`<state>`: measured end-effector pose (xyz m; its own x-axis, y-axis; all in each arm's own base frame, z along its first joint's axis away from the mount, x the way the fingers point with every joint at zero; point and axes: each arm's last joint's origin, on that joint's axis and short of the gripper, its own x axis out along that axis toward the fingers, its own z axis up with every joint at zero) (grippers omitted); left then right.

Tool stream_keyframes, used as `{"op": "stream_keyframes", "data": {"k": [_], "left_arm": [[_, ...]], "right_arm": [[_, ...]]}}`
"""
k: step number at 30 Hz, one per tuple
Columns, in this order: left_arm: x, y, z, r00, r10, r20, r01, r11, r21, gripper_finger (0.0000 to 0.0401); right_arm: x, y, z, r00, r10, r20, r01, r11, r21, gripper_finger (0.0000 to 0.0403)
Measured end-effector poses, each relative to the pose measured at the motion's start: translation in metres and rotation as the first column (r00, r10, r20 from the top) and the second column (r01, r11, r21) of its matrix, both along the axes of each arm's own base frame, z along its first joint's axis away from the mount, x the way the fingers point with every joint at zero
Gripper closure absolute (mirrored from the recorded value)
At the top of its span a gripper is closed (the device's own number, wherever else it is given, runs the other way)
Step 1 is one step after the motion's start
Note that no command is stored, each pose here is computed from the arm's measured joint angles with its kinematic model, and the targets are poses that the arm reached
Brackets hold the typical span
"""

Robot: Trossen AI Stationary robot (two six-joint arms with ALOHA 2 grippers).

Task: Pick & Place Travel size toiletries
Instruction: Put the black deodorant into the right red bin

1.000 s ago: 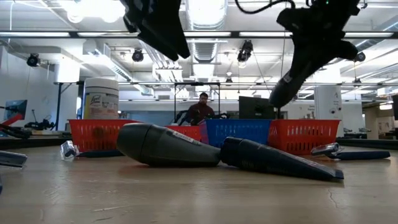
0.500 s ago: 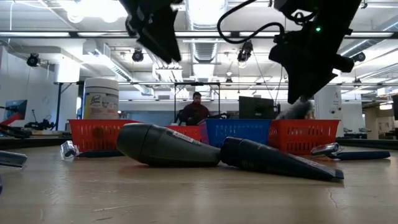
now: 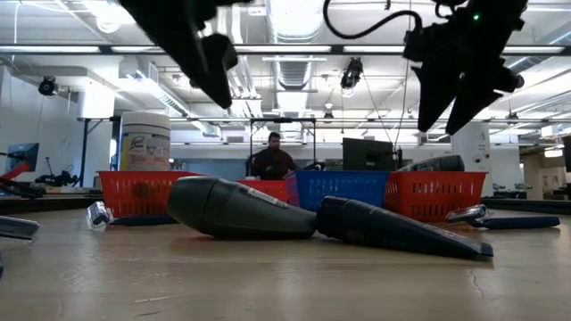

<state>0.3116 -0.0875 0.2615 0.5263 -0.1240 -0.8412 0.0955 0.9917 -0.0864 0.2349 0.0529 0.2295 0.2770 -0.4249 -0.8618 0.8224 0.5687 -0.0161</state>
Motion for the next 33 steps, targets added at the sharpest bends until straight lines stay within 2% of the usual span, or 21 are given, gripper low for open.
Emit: {"op": "stream_keyframes", "data": {"k": [3,6,12,17,21,28,33], "left_arm": [[0.004,-0.015,-0.011,0.982,-0.183,0.042,0.179,0.981,0.080,0.0084],[0.013,-0.023,-0.030,0.968,-0.240,0.070,0.232,0.967,0.106,0.0083],[0.024,-0.025,-0.058,0.996,-0.092,0.002,0.092,0.996,0.019,0.0082],[0.032,-0.032,-0.077,0.998,0.013,-0.068,-0.016,0.999,-0.035,0.0082],[0.038,-0.039,-0.090,0.994,0.058,-0.088,-0.059,0.998,-0.002,0.0082],[0.041,-0.041,-0.106,0.991,0.064,-0.117,-0.060,0.998,0.036,0.0086],[0.042,-0.041,-0.101,0.995,0.035,-0.090,-0.031,0.998,0.047,0.0133]], "right_arm": [[-0.006,-0.002,0.009,0.999,0.025,0.024,-0.025,1.000,0.001,0.0039],[-0.010,-0.003,0.016,0.998,0.051,0.043,-0.051,0.999,-0.004,0.0032],[-0.015,-0.005,0.023,0.996,0.037,0.079,-0.037,0.999,-0.005,0.0031],[-0.014,-0.004,0.021,0.997,0.039,0.070,-0.038,0.999,-0.007,0.0031],[-0.013,-0.004,0.019,0.998,0.044,0.053,-0.044,0.999,-0.012,0.0031],[-0.016,-0.005,0.021,0.998,0.046,0.045,-0.046,0.999,-0.007,0.0031],[-0.018,-0.003,0.022,0.997,0.063,0.045,-0.064,0.997,0.042,0.0042]]}}
